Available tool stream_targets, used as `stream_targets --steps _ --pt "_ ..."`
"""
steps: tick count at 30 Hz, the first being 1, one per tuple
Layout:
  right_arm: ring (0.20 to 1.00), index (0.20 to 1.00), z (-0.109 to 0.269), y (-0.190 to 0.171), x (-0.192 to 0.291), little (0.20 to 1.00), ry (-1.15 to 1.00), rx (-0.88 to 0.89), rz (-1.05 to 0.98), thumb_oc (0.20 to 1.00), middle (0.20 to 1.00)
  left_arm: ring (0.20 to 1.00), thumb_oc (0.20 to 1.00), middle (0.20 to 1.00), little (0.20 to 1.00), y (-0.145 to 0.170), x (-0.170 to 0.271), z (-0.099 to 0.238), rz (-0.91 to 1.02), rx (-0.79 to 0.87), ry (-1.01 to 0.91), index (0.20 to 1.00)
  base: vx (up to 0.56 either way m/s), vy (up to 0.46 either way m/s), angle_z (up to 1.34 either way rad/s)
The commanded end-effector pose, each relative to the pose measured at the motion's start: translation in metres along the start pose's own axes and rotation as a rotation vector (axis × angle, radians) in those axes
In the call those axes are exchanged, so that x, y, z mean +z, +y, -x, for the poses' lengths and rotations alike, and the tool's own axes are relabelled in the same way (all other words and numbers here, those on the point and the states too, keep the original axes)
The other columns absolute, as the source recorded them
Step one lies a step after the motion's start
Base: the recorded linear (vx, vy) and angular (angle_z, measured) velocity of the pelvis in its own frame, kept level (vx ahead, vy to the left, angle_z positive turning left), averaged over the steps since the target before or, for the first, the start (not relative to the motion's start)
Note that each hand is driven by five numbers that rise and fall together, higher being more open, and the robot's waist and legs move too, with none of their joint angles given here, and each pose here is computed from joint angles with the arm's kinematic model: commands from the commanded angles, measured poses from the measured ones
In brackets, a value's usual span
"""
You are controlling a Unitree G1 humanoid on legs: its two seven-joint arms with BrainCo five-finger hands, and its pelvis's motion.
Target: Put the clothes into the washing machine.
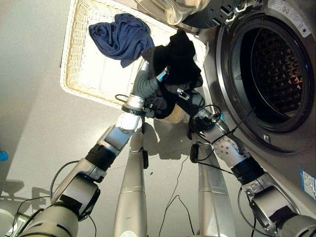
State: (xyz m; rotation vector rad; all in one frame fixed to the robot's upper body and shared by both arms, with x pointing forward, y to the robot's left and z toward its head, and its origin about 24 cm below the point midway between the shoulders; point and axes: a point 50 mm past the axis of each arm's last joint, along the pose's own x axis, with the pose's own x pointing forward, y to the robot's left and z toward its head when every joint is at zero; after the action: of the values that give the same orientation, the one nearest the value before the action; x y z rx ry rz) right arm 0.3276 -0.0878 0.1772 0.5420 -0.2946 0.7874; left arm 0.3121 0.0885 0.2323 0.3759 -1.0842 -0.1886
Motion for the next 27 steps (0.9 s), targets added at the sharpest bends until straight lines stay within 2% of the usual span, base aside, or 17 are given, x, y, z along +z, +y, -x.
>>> stream_targets --steps 1,6,10,11,12,13,20,27 --pt "0.2 0.2 -0.016 0.052 0.014 0.2 -0.122 0.244 -0.052 0.2 0.2 0.2 0.2 0.2 0.2 -0.015 0.037 -0.016 0.028 -0.01 -0.226 0.2 0.0 0.0 0.0" --pt "0.2 0.2 -0.017 0.054 0.012 0.2 -0.125 0.241 -0.06 0.2 0.2 0.2 0.2 0.2 0.2 -0.017 0.041 -0.015 0.02 0.024 -0.258 0.2 0.0 0.0 0.0" --pt "0.2 0.2 -0.018 0.055 0.012 0.2 -0.13 0.24 -0.07 0.2 0.2 0.219 0.219 0.219 0.219 -0.015 0.044 -0.016 0.002 0.132 -0.285 0.219 0.0 0.0 0.0" --pt "0.2 0.2 -0.018 0.055 0.012 0.2 -0.131 0.24 -0.073 0.2 0.2 0.376 0.376 0.376 0.376 -0.014 0.044 -0.015 -0.003 0.158 -0.291 0.376 0.0 0.0 0.0" --pt "0.2 0.2 -0.018 0.055 0.012 0.2 -0.131 0.24 -0.073 0.2 0.2 0.376 0.376 0.376 0.376 -0.014 0.044 -0.015 -0.003 0.158 -0.291 0.376 0.0 0.0 0.0" --pt "0.2 0.2 -0.019 0.056 0.012 0.2 -0.139 0.242 -0.088 0.2 0.2 1.0 1.0 1.0 1.0 -0.01 0.043 -0.014 -0.028 0.257 -0.295 1.0 0.0 0.0 0.0" --pt "0.2 0.2 -0.022 0.059 0.013 0.2 -0.157 0.239 -0.124 0.2 0.2 1.0 1.0 1.0 1.0 -0.001 0.037 -0.009 -0.118 0.458 -0.288 1.0 0.0 -0.014 0.01" --pt "0.2 0.2 -0.024 0.059 0.014 0.2 -0.167 0.24 -0.187 0.2 0.2 1.0 1.0 1.0 1.0 0.016 0.028 -0.005 -0.339 0.7 -0.321 1.0 0.0 0.0 0.0"
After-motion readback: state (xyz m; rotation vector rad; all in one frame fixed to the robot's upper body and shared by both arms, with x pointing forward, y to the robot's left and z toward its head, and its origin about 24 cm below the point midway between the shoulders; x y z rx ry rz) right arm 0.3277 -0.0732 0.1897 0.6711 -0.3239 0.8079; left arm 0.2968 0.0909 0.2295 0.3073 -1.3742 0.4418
